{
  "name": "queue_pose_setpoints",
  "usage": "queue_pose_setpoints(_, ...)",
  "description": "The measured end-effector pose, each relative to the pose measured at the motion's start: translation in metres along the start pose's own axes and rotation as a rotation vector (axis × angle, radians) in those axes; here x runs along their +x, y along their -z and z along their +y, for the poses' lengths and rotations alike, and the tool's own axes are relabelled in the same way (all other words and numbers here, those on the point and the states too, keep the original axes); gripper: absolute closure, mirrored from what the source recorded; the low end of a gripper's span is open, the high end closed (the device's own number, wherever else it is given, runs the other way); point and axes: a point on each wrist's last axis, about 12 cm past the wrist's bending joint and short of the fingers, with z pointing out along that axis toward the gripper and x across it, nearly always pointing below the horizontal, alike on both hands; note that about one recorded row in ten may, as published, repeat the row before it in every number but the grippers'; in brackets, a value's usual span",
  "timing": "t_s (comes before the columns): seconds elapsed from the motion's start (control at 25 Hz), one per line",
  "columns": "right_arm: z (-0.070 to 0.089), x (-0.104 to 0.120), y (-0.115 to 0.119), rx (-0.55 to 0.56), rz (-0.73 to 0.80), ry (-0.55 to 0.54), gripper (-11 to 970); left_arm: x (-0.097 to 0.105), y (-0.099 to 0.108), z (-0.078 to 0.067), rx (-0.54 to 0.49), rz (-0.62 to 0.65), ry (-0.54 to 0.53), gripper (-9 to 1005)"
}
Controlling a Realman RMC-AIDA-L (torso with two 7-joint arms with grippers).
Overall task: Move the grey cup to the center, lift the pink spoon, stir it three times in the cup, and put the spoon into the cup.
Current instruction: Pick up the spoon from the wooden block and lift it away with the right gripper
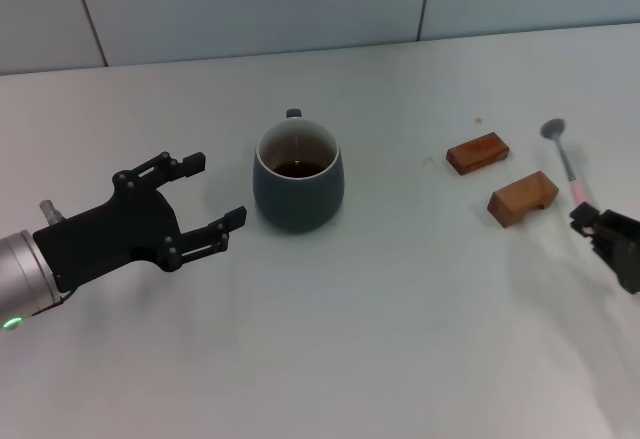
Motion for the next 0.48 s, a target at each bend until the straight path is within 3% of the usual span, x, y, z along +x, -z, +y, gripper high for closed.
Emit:
queue_pose_setpoints(0.12,0.003,-0.007,0.010,-0.022,-0.015,0.033,832,-0.001,0.000,0.000,0.003,-0.004,-0.002,176)
queue_pose_setpoints(0.28,0.014,-0.028,0.024,-0.049,0.010,0.155,833,-0.002,0.001,0.000,0.007,-0.012,0.002,176)
queue_pose_setpoints(0.4,0.031,-0.049,0.041,-0.076,0.045,0.304,833,-0.002,0.001,0.000,0.006,-0.017,0.005,176)
queue_pose_setpoints(0.48,0.055,-0.071,0.053,-0.072,0.121,0.459,833,-0.002,0.001,0.000,0.006,-0.017,0.006,177)
